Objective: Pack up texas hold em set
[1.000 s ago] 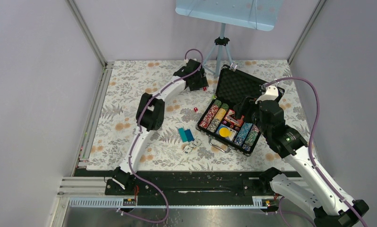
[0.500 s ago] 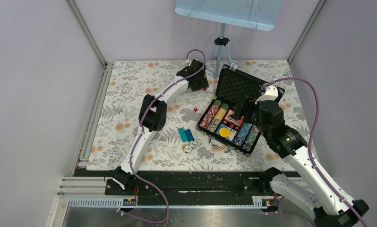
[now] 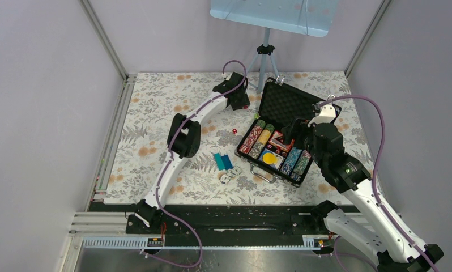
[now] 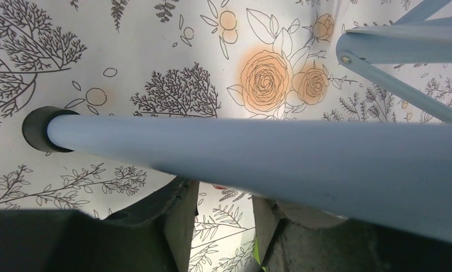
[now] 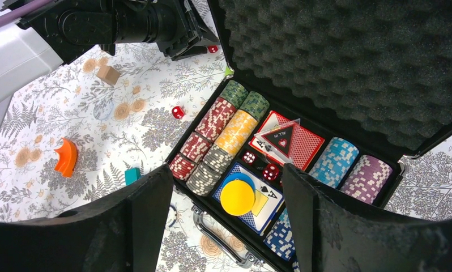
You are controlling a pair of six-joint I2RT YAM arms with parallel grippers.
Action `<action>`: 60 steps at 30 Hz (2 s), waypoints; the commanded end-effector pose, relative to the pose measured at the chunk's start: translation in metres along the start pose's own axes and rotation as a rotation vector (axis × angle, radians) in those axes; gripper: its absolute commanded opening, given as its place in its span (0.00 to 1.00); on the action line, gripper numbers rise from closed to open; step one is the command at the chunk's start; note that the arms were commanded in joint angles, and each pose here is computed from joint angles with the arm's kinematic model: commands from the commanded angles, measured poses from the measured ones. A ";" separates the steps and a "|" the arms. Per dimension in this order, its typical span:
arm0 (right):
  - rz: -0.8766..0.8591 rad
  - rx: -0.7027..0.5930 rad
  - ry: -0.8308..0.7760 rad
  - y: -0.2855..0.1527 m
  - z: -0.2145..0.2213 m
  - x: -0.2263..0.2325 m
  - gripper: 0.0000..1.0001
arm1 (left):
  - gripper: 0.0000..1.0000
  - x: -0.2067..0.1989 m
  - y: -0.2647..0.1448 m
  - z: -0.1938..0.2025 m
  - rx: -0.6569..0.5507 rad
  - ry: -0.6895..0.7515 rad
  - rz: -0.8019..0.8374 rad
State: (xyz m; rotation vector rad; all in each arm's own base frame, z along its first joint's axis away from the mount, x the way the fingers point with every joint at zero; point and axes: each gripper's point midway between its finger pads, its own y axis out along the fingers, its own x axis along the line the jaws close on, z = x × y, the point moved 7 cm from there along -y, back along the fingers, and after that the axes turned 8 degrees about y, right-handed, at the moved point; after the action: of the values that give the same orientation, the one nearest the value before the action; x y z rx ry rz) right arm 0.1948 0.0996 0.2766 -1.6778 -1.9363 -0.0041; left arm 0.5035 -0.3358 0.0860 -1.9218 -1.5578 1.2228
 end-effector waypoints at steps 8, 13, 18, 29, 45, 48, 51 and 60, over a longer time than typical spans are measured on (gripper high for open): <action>0.026 -0.029 -0.023 -0.002 -0.004 -0.005 0.78 | 0.34 0.008 0.008 -0.006 -0.033 -0.038 -0.042; 0.028 -0.034 -0.024 -0.003 -0.004 -0.006 0.78 | 0.30 0.008 0.008 -0.006 -0.035 -0.039 -0.043; 0.027 -0.034 -0.023 -0.003 -0.004 -0.006 0.79 | 0.29 0.008 0.008 -0.005 -0.031 -0.039 -0.043; 0.026 -0.029 -0.021 -0.002 -0.003 -0.005 0.79 | 0.27 0.010 0.002 -0.004 -0.043 -0.027 -0.033; 0.019 -0.012 -0.004 0.000 0.000 -0.004 0.79 | 0.26 0.025 -0.027 0.011 -0.054 0.036 -0.074; 0.020 -0.007 -0.004 0.001 0.001 -0.004 0.79 | 0.26 0.027 -0.036 0.014 -0.058 0.041 -0.066; 0.016 -0.006 0.001 0.001 0.001 -0.003 0.79 | 0.26 0.029 -0.044 0.017 -0.057 0.056 -0.064; 0.006 0.001 0.010 0.002 0.003 -0.001 0.79 | 0.26 0.043 -0.075 0.031 -0.067 0.081 -0.080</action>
State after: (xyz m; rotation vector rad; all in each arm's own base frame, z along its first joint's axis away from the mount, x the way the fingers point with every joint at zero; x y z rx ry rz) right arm 0.1954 0.0980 0.2727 -1.6962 -1.9265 0.0096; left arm 0.4424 -0.2882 0.0832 -1.8690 -1.6008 1.1274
